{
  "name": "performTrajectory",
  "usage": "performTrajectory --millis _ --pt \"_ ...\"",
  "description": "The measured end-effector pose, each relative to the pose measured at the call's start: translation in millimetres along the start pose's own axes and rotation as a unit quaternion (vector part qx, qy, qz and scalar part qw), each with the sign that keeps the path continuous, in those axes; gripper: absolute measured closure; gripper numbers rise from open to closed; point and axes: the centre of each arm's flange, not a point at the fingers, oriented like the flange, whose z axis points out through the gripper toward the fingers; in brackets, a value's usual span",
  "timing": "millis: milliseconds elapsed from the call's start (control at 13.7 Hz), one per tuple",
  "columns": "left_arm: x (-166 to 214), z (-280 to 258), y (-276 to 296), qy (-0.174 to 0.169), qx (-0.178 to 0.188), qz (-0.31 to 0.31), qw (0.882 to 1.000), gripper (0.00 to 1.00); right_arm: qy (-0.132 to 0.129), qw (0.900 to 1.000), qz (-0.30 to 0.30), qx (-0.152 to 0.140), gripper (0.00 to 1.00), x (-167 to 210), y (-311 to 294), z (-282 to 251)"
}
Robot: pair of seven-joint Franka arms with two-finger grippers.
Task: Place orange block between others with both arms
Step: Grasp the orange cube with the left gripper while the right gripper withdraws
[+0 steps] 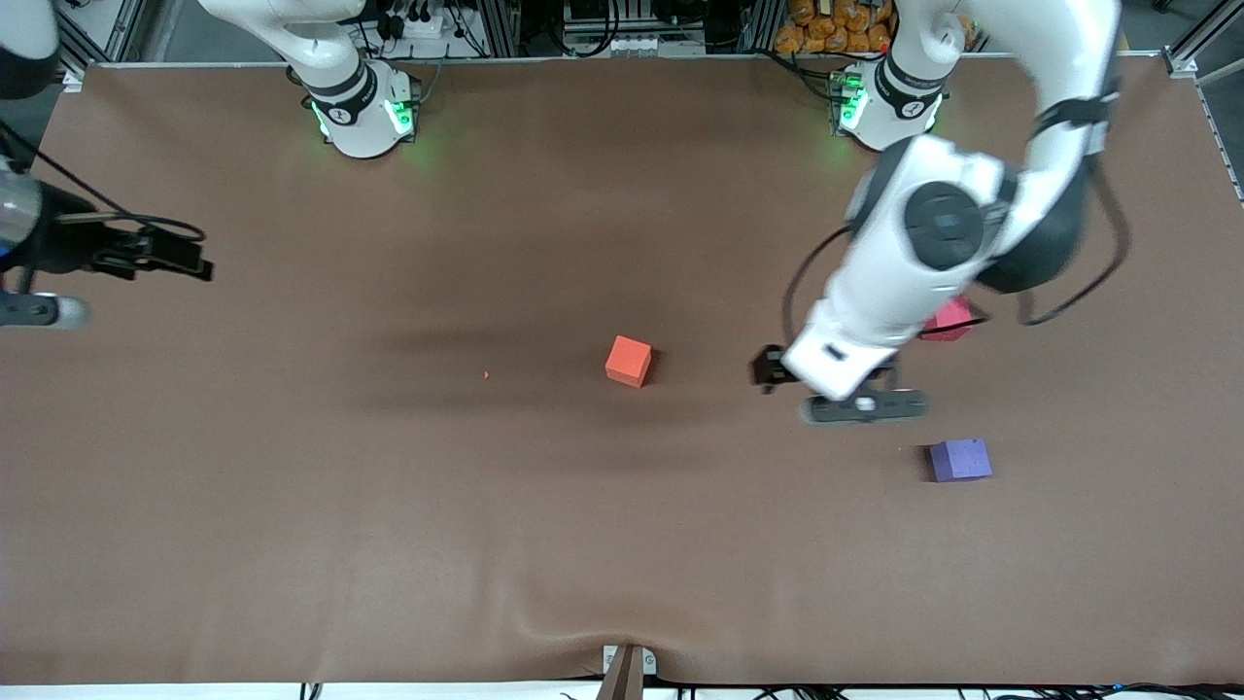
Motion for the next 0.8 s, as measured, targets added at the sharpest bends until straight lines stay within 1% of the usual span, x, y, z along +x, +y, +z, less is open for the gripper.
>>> performTrajectory --millis 146,366,585,805 --pt "-18.6 29.5 44.6 -0.011 0.002 0.011 1.0 0.0 0.001 1.0 0.004 -0.005 0.0 1.0 25.6 -1.2" --pt "-44.8 75.6 89.2 -0.02 0.004 0.04 0.999 0.0 0.005 1.0 -0.011 -0.008 0.0 1.9 37.5 -2.2" --pt "-62.7 119.1 110.0 -0.033 0.011 0.063 0.997 0.0 0.006 1.0 -0.011 -0.012 0.0 2.4 38.6 -2.3" --pt "-65.0 132.4 112.5 -0.039 0.012 0.128 0.991 0.0 0.004 1.0 -0.012 -0.016 0.0 2.5 38.4 -0.2"
